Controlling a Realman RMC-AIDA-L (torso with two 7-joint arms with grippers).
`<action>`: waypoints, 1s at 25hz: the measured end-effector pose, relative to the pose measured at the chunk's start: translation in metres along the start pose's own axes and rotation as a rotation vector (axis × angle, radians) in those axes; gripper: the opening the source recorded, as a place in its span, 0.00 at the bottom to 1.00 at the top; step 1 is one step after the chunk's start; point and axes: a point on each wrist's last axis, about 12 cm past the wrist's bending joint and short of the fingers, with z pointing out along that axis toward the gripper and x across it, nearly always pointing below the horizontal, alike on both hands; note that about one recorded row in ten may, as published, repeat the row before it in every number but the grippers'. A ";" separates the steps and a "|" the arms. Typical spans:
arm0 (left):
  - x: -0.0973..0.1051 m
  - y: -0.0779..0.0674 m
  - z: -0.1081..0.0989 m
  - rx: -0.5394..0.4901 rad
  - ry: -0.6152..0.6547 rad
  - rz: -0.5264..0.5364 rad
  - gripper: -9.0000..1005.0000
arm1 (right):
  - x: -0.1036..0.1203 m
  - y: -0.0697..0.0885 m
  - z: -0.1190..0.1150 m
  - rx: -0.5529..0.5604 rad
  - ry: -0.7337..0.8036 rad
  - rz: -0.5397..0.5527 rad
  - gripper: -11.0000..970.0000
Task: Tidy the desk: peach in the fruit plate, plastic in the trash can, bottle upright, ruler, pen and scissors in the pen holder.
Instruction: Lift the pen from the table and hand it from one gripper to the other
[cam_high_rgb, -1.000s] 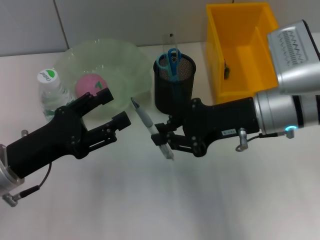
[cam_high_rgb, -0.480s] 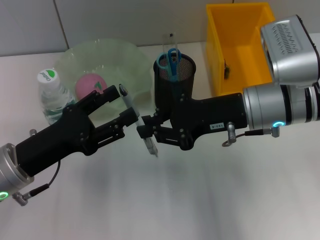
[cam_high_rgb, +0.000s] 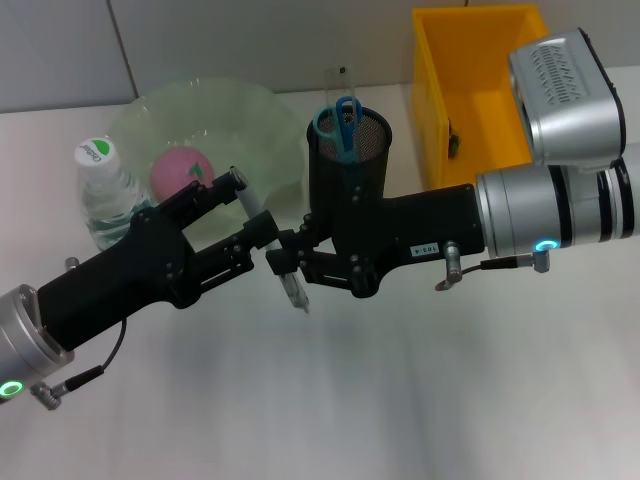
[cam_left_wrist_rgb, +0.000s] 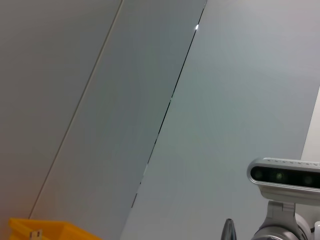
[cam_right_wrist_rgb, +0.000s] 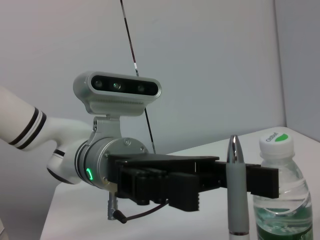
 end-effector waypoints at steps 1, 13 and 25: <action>0.000 0.000 0.000 -0.001 0.001 0.000 0.69 | 0.000 0.000 0.000 0.000 0.000 -0.001 0.18; 0.000 0.001 0.002 -0.004 0.007 0.002 0.56 | -0.003 0.000 0.003 -0.007 0.001 -0.007 0.20; 0.001 0.001 0.002 -0.006 0.003 0.014 0.35 | -0.003 -0.001 0.003 -0.003 0.001 -0.006 0.22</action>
